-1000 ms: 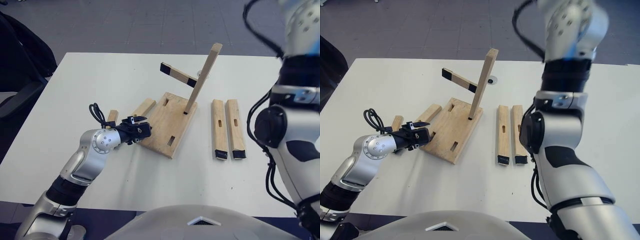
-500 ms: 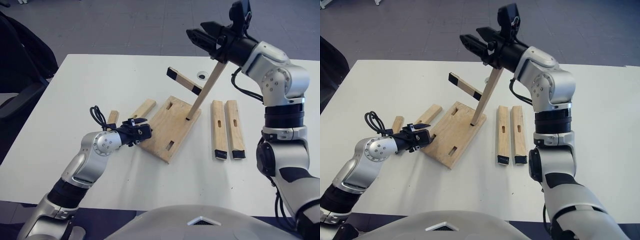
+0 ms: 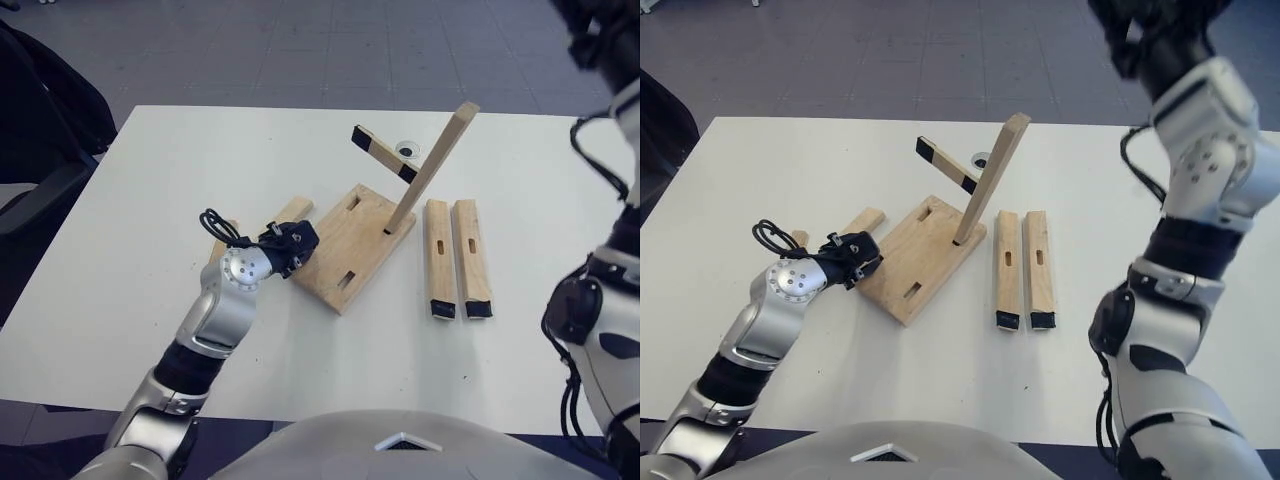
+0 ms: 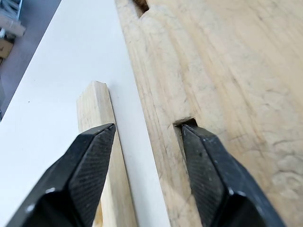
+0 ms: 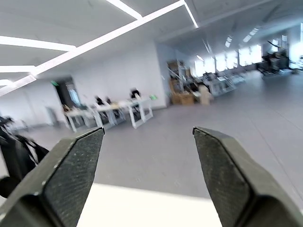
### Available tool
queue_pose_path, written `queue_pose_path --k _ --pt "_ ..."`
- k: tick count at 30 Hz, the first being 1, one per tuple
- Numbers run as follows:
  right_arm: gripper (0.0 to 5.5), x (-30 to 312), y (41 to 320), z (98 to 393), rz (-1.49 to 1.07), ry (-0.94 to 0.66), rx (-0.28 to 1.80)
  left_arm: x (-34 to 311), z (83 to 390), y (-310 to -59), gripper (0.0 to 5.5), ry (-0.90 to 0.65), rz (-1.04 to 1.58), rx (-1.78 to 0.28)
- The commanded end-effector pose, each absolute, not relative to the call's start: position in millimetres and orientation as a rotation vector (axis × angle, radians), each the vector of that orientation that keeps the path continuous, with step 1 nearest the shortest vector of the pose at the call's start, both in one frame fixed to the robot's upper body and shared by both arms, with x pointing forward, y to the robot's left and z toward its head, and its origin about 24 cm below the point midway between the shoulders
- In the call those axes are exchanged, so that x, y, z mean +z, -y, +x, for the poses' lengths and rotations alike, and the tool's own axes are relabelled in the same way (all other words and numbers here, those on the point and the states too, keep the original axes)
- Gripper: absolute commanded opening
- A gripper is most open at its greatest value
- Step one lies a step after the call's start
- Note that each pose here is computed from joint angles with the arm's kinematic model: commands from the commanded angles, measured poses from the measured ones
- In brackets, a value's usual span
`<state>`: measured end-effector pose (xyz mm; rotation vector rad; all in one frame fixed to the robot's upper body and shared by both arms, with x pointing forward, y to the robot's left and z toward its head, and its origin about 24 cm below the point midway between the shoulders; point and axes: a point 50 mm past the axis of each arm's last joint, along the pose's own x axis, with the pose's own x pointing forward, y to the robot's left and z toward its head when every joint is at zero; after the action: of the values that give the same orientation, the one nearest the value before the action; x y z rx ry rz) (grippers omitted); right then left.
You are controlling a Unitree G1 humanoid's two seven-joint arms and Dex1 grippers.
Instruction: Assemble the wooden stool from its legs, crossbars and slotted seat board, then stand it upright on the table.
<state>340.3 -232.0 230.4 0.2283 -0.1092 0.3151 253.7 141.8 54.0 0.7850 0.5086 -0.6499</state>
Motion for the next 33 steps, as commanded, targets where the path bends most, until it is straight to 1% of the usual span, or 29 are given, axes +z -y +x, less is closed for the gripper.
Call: queue_pose_path --k 1,2,4,8,10,12,16,18,20,22,24,25,26,28,29,31,33 --pt "3.46 156.5 235.9 302.4 0.048 -0.158 0.288 19.8 245.4 -125.4 2.57 -0.697 0.673 -0.647" --pt "3.46 131.2 235.1 285.2 0.011 -0.253 0.294 17.0 243.8 -117.9 2.57 -0.71 0.655 -0.658" --pt "3.46 101.3 234.4 257.2 0.005 -0.364 0.293 14.0 239.2 -104.9 2.57 -0.73 0.613 -0.675" --pt "3.46 83.4 228.5 226.3 0.02 -0.408 0.27 19.7 240.1 -86.6 2.57 -0.72 0.547 -0.646" --pt "3.46 77.7 221.3 212.2 0.029 -0.409 0.259 33.5 246.5 -78.4 2.57 -0.654 0.508 -0.639" --pt "3.46 73.5 215.3 204.4 0.014 -0.4 0.25 50.3 252.6 -77.5 2.57 -0.571 0.483 -0.619" --pt "3.46 61.7 213.4 200.8 -0.054 -0.42 0.256 71.7 259.7 -105.0 2.57 -0.485 0.541 -0.535" --pt "3.46 57.9 213.1 202.4 -0.073 -0.424 0.262 74.1 258.0 -123.7 2.57 -0.509 0.562 -0.485" --pt "3.46 57.8 211.6 205.5 -0.073 -0.416 0.267 78.1 257.1 -133.9 2.57 -0.491 0.559 -0.45" --pt "3.46 57.0 211.2 205.9 -0.071 -0.413 0.265 95.8 261.2 -137.9 2.57 -0.341 0.489 -0.39" --pt "3.46 54.8 211.8 201.6 -0.072 -0.411 0.26 106.9 257.8 -155.7 2.57 -0.222 0.414 -0.307" --pt "3.46 54.9 212.2 199.1 -0.071 -0.406 0.257 106.7 252.8 -171.4 2.57 -0.187 0.386 -0.251" --pt "3.46 55.5 211.9 197.3 -0.069 -0.401 0.257 100.7 243.7 -192.3 2.57 -0.184 0.374 -0.186" --pt "3.46 55.8 210.7 194.9 -0.066 -0.396 0.256 83.1 222.3 -228.1 2.57 -0.234 0.338 -0.091" --pt "3.46 54.9 210.4 194.5 -0.065 -0.398 0.254 74.2 212.8 -240.6 2.57 -0.27 0.316 -0.065" --pt "3.46 54.0 210.5 194.1 -0.064 -0.401 0.249 63.0 201.1 -255.6 2.57 -0.311 0.303 -0.043" --pt "3.46 54.7 211.0 193.9 -0.065 -0.402 0.25 59.0 197.0 -261.1 2.57 -0.316 0.309 -0.05"
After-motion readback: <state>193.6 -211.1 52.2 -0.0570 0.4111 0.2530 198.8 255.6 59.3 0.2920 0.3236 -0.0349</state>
